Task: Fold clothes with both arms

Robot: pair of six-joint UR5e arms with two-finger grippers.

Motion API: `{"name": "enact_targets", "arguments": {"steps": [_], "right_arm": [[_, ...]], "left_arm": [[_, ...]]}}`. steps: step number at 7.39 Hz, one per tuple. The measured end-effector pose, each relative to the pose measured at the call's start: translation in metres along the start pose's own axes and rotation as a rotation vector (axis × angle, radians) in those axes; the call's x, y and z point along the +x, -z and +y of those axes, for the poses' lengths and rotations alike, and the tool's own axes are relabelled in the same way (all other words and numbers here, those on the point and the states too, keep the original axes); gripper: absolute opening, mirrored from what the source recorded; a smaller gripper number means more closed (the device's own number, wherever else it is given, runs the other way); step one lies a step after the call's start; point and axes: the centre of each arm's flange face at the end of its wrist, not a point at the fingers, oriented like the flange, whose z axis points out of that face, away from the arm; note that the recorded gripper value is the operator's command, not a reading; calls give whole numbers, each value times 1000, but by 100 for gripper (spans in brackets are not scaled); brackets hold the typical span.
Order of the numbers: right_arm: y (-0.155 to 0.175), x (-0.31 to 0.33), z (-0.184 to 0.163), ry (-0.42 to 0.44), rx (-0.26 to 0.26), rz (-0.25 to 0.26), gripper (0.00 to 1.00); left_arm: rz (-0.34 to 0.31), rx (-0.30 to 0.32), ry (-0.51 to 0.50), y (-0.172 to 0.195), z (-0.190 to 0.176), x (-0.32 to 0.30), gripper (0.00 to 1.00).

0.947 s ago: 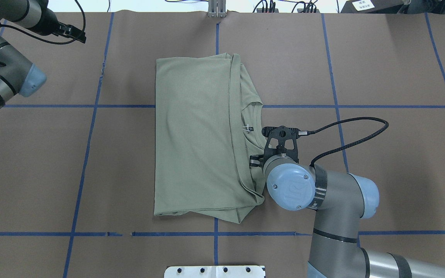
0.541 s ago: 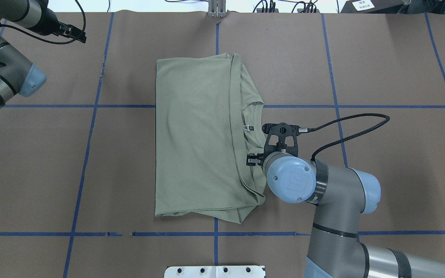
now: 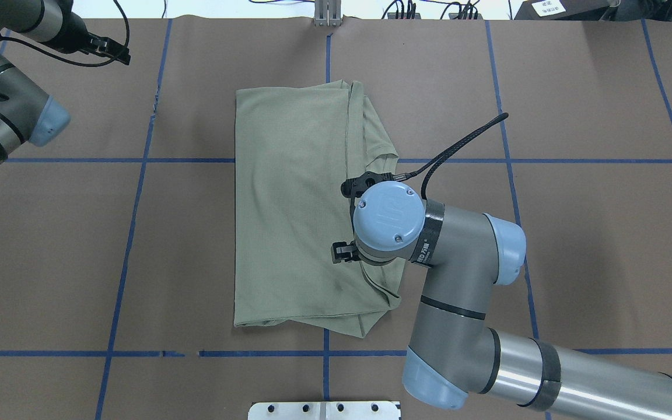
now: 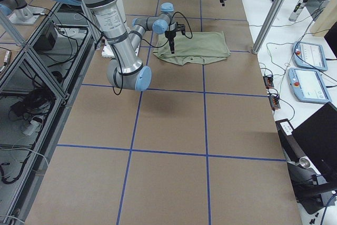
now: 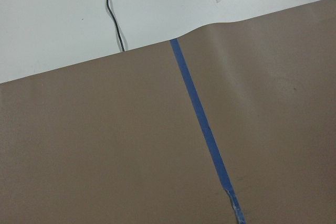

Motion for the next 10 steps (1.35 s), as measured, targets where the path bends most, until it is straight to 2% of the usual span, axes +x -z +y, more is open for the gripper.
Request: {"name": "enact_targets", "arguments": {"steps": [3, 7, 10], "right_arm": [[-26, -3, 7, 107, -46, 35, 99], [-39, -4, 19, 129, -67, 60, 99], [-46, 15, 20, 138, -107, 159, 99]], "left_arm": [[-1, 0, -1, 0, 0, 0, 100], [-2, -1, -1, -1, 1, -1, 100], [-3, -3, -1, -1, 3, -3, 100]]}}
